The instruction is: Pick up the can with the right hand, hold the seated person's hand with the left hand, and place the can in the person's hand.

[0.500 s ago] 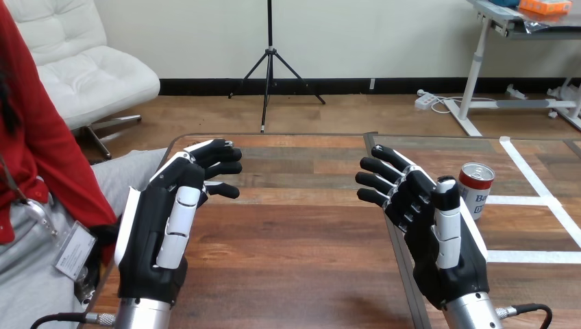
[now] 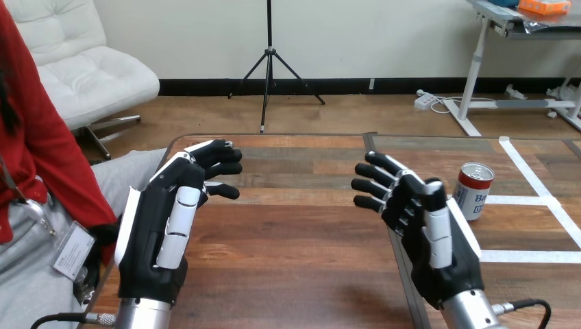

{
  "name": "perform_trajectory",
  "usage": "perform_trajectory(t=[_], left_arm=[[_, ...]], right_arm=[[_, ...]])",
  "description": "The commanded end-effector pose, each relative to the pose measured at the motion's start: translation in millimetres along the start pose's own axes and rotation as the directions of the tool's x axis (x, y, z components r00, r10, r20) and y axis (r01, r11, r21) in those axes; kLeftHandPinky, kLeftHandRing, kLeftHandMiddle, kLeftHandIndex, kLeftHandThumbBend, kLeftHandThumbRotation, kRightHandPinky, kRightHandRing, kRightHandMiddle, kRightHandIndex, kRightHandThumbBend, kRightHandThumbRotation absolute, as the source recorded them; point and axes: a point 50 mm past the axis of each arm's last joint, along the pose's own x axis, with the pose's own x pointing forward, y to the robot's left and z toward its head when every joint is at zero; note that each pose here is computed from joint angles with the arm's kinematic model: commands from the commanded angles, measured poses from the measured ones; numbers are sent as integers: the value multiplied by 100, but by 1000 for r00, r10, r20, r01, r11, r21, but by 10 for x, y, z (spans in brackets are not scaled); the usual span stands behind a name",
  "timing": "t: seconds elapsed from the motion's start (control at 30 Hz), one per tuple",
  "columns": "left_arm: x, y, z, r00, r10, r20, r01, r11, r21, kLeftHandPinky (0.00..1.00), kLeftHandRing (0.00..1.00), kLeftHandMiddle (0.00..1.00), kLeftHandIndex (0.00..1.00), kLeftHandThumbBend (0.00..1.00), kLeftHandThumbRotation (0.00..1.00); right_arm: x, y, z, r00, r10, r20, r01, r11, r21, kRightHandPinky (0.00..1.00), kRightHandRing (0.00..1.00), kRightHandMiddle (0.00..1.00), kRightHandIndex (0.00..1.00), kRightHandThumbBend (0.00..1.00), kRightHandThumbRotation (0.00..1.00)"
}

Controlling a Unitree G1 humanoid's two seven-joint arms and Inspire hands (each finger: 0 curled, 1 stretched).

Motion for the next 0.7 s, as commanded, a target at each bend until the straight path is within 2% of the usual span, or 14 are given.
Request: perform_trajectory(t=[0.0,0.2,0.43,0.67], left_arm=[[148,-41,84,998,-21,59,21,1000,-5,54,69,70,68,60,93],[150,-42,82,998,-19,53,19,1000,-3,54,68,69,67,62,93],[157,-35,80,998,-18,54,18,1000,8,53,68,69,67,63,93],[165,-27,82,998,-18,57,17,1000,11,53,68,68,66,62,93]], right_arm=[[361,-95,221,998,28,59,-24,997,-73,80,86,86,87,92,100],[511,-185,259,998,18,56,-12,993,-121,82,89,88,88,92,100],[687,-299,353,998,-23,57,34,979,-200,83,89,88,88,90,100],[825,-406,462,995,-61,75,76,973,-217,85,89,88,89,89,100]])
